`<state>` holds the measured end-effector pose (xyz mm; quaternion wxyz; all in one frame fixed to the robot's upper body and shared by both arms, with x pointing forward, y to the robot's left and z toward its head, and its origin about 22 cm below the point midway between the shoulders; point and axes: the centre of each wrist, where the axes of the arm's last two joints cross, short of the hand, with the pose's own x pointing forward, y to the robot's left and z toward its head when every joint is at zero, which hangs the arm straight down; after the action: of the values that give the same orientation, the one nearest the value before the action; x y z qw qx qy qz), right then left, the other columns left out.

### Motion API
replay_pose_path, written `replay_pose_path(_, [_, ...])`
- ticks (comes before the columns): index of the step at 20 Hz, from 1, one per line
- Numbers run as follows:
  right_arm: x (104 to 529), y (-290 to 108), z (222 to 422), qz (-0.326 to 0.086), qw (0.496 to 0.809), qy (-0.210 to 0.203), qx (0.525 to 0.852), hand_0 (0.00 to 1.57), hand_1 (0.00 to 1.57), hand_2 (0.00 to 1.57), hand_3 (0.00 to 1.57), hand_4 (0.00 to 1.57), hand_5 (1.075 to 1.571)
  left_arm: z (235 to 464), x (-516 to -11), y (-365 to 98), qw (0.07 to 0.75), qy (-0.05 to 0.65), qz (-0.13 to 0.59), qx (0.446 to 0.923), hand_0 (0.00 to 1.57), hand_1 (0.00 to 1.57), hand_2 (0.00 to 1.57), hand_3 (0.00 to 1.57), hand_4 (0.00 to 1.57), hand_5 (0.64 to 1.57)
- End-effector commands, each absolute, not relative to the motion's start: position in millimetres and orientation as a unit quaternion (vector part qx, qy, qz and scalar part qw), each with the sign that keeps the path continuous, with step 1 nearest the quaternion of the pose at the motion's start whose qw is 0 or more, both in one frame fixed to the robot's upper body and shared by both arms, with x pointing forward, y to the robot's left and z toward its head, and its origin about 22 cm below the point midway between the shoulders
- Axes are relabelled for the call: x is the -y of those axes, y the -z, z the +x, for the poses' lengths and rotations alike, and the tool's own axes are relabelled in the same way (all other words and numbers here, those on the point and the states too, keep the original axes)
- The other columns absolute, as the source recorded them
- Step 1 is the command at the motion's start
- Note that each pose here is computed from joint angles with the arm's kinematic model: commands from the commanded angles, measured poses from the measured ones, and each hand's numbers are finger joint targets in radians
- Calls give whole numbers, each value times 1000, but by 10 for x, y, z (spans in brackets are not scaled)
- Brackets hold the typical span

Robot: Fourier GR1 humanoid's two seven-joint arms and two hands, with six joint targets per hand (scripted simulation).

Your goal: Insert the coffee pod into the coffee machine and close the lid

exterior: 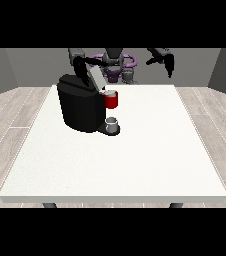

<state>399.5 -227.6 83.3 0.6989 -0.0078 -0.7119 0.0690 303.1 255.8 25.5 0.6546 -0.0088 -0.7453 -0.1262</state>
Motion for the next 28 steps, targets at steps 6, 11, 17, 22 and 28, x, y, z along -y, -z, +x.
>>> replay_pose_path(6, [2085,-1157,4133,-6,664,-119,738,0,0,0,0,161,1571,2928,-2580,-143,652,124,3,748,0,0,0,0,360,1571])
replay_pose_path(11, [1992,-1317,4178,-29,633,-140,761,0,0,0,0,107,1571,3010,-2381,-288,636,140,-11,758,0,0,0,0,411,1571])
replay_pose_path(17, [1682,-1374,4159,-27,638,-165,751,0,0,0,0,0,1571,3123,-2467,-447,641,149,-17,753,0,0,0,0,383,1571])
replay_pose_path(22, [1671,-1861,4201,-71,607,-185,770,0,0,0,0,82,1571,3106,-2402,-321,625,159,-20,764,0,0,0,0,365,1571])
replay_pose_path(28, [1600,-2127,4181,-96,586,-186,782,0,0,0,0,241,1571,3217,-2209,-460,615,173,-40,768,0,0,0,0,438,1571])
